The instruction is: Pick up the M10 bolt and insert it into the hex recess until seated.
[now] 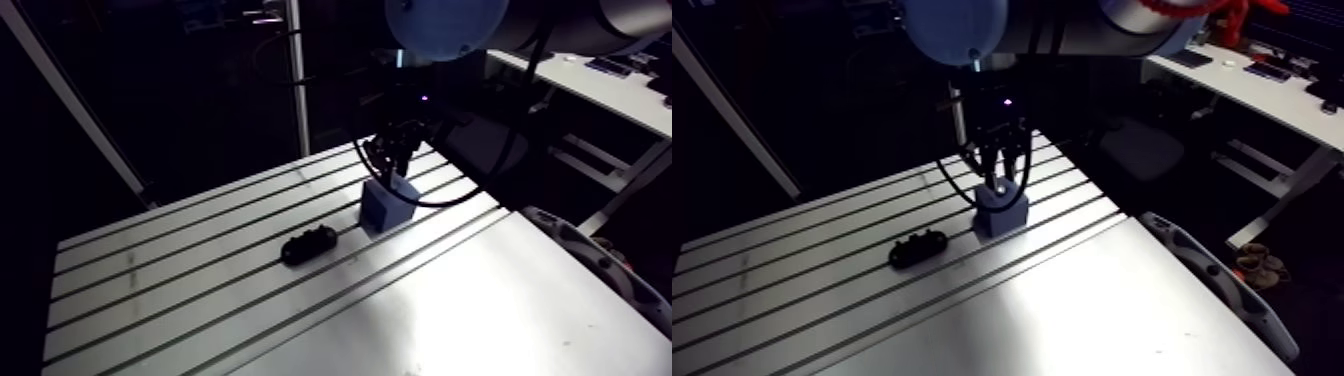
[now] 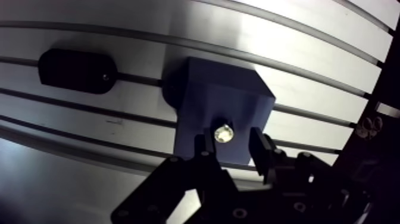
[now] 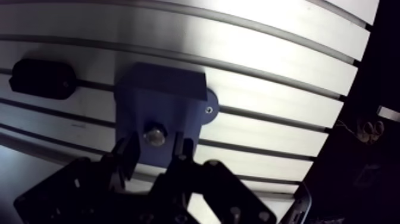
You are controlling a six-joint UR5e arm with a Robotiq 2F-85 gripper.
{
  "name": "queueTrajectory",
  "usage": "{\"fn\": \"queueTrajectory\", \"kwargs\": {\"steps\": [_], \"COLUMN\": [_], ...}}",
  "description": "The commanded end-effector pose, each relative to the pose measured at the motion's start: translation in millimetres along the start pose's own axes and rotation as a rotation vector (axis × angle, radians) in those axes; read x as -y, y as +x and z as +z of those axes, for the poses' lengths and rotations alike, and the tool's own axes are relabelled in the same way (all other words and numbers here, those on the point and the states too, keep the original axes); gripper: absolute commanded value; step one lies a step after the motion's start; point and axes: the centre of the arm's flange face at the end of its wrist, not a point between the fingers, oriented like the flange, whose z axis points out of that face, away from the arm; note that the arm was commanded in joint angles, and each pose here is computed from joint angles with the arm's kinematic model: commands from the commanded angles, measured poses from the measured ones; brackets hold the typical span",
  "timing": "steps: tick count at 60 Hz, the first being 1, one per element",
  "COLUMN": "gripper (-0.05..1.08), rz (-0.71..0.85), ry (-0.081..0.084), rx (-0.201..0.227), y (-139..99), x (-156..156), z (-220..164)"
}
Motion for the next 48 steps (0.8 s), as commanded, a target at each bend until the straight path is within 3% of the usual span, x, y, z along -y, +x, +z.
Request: {"fn": "queueTrajectory", "kwargs": {"steps": [1, 48], "gripper": [0.56, 0.60], "rz": [0.000, -0.004], "ry": [0.002, 0.005], "rx": [0.001, 0.007], "y": [0.0, 1.8], "x": [0.2, 1.2], "z": [0.5, 4.7]}}
